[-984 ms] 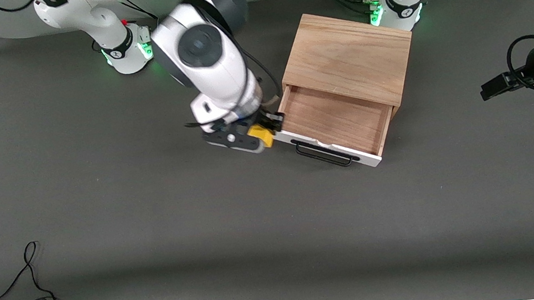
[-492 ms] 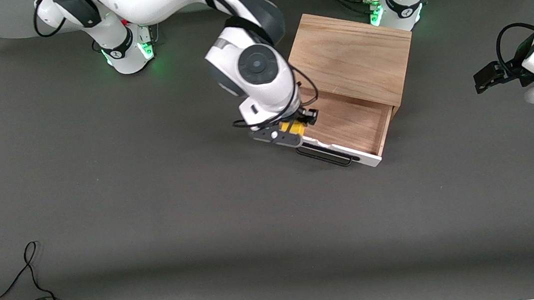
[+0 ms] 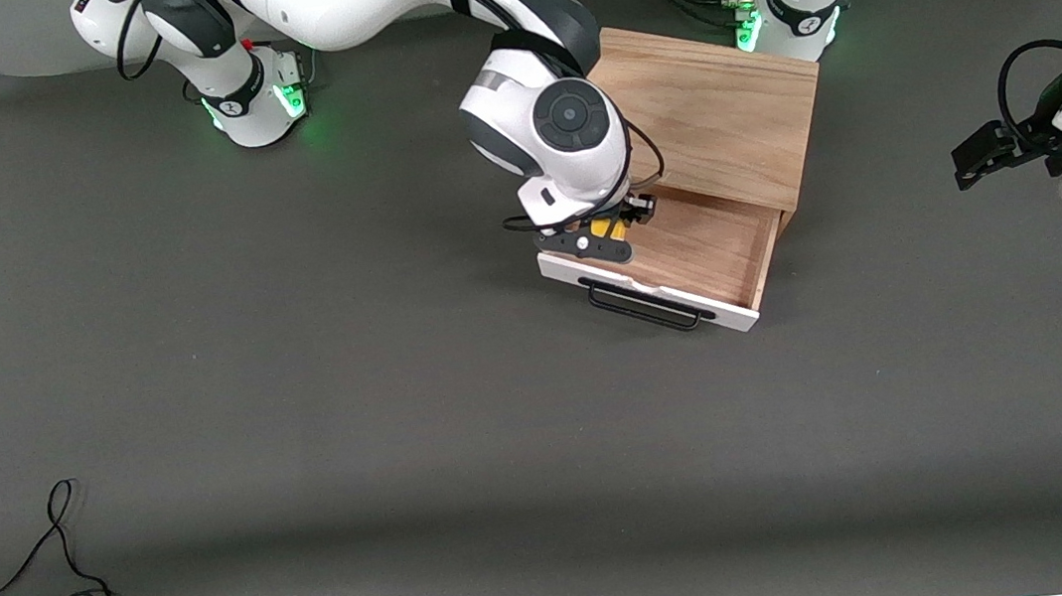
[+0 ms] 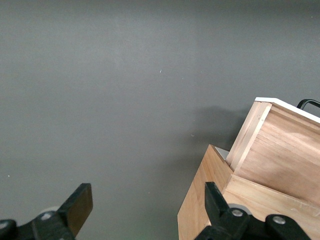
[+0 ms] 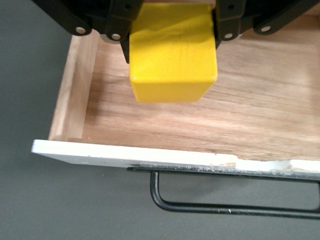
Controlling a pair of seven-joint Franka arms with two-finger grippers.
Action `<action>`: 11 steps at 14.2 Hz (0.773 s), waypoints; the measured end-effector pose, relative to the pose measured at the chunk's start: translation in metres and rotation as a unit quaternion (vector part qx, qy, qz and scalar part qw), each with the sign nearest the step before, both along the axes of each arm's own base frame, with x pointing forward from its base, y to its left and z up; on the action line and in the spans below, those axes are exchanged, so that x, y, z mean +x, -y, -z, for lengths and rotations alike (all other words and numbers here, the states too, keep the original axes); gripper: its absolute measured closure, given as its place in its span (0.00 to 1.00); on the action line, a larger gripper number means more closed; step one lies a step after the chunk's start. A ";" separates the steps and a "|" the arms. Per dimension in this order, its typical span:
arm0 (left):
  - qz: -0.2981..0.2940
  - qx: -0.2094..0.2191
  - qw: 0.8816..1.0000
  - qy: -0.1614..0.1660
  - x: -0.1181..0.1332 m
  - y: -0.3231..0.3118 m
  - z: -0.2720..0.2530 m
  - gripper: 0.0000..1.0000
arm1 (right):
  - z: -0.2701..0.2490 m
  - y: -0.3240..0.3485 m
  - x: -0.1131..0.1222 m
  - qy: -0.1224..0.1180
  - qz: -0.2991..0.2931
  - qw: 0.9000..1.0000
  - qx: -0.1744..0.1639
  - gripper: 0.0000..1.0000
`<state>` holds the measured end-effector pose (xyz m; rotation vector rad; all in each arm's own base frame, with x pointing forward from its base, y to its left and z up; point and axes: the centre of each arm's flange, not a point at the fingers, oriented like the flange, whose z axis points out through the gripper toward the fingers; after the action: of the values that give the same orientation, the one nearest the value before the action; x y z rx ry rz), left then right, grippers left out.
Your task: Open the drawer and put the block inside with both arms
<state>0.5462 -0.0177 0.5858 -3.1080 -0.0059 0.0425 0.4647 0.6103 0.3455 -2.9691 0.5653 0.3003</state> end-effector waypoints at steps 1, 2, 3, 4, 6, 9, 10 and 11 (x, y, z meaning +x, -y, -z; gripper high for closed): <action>0.001 0.000 1.000 0.001 0.000 0.000 -0.001 0.00 | 0.006 -0.002 -0.001 -0.001 -0.001 1.000 -0.001 0.45; 0.003 -0.001 1.000 0.002 0.000 0.001 -0.001 0.00 | 0.012 -0.004 -0.003 -0.002 -0.002 1.000 -0.002 0.45; 0.005 -0.002 1.000 0.004 0.001 0.002 -0.002 0.00 | 0.018 -0.006 -0.006 -0.003 -0.004 1.000 -0.004 0.45; 0.008 -0.004 1.000 0.006 0.001 0.004 -0.003 0.00 | 0.022 -0.009 -0.008 -0.003 -0.006 1.000 -0.006 0.45; 0.011 -0.008 1.000 0.010 0.001 0.006 -0.006 0.00 | 0.031 -0.012 -0.012 -0.004 -0.009 1.000 -0.009 0.45; 0.015 -0.010 1.000 0.015 0.002 0.009 -0.010 0.00 | 0.048 -0.012 -0.011 -0.001 -0.012 1.000 -0.020 0.45; 0.015 -0.010 1.000 0.016 0.003 0.009 -0.011 0.00 | 0.052 -0.013 -0.012 -0.001 -0.014 1.000 -0.022 0.45; 0.014 -0.010 1.000 0.019 0.005 0.008 -0.013 0.00 | 0.053 -0.015 -0.015 0.002 -0.018 1.000 -0.025 0.45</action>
<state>0.5509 -0.0260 0.5986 -3.1276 0.0371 -0.0166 0.4498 0.6249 0.2929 -3.0294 0.5267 0.2865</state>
